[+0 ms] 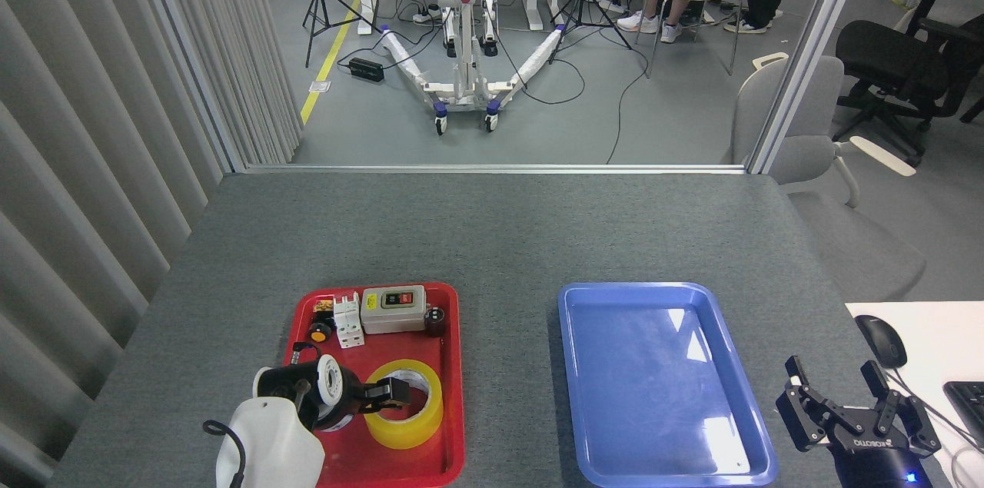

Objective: Place and move tape with both arms
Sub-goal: 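Move the left hand over the yellow tape roll in the red tray, then grasp the yellow tape roll with the left hand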

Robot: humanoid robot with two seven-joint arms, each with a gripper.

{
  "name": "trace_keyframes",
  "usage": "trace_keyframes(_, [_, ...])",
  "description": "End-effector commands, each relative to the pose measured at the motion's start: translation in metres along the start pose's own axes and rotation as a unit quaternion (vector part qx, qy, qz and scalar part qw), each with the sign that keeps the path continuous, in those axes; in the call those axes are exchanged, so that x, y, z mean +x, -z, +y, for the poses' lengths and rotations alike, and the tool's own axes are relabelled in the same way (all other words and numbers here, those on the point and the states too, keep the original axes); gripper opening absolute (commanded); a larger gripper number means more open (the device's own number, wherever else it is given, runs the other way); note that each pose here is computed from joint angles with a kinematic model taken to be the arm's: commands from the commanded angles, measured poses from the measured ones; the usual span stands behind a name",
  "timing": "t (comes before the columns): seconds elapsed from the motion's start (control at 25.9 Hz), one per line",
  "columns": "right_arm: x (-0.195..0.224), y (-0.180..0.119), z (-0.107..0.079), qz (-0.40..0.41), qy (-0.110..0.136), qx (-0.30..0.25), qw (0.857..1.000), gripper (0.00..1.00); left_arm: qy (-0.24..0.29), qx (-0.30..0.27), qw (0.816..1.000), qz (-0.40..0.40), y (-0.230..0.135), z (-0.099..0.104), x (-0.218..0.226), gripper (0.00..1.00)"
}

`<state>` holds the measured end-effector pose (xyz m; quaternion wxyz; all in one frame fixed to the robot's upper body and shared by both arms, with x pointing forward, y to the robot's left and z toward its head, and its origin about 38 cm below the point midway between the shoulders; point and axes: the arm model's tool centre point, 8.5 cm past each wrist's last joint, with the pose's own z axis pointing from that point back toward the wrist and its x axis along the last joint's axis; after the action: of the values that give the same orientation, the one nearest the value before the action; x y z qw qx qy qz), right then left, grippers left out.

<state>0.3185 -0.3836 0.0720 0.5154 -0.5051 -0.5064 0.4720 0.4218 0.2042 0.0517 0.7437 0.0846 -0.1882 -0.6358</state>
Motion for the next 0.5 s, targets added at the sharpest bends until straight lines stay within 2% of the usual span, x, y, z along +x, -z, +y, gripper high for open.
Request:
trace_keyframes(0.0, [0.0004, -0.0001, 0.0004, 0.000, 0.000, 0.001, 1.000, 0.99, -0.005, 0.005, 1.000, 0.010, 0.0107, -0.0010, 0.0004, 1.00])
trace_keyframes(0.19, [0.0004, -0.0001, 0.0004, 0.000, 0.000, 0.001, 1.000, 0.99, -0.008, 0.042, 0.999, 0.012, 0.0137, 0.0031, 0.0038, 1.00])
trace_keyframes(0.46, [-0.0002, -0.0001, 0.0000, 0.001, 0.000, 0.000, 1.000, 0.99, -0.004, 0.055, 0.998, 0.018, 0.0188, 0.0030, 0.0022, 1.00])
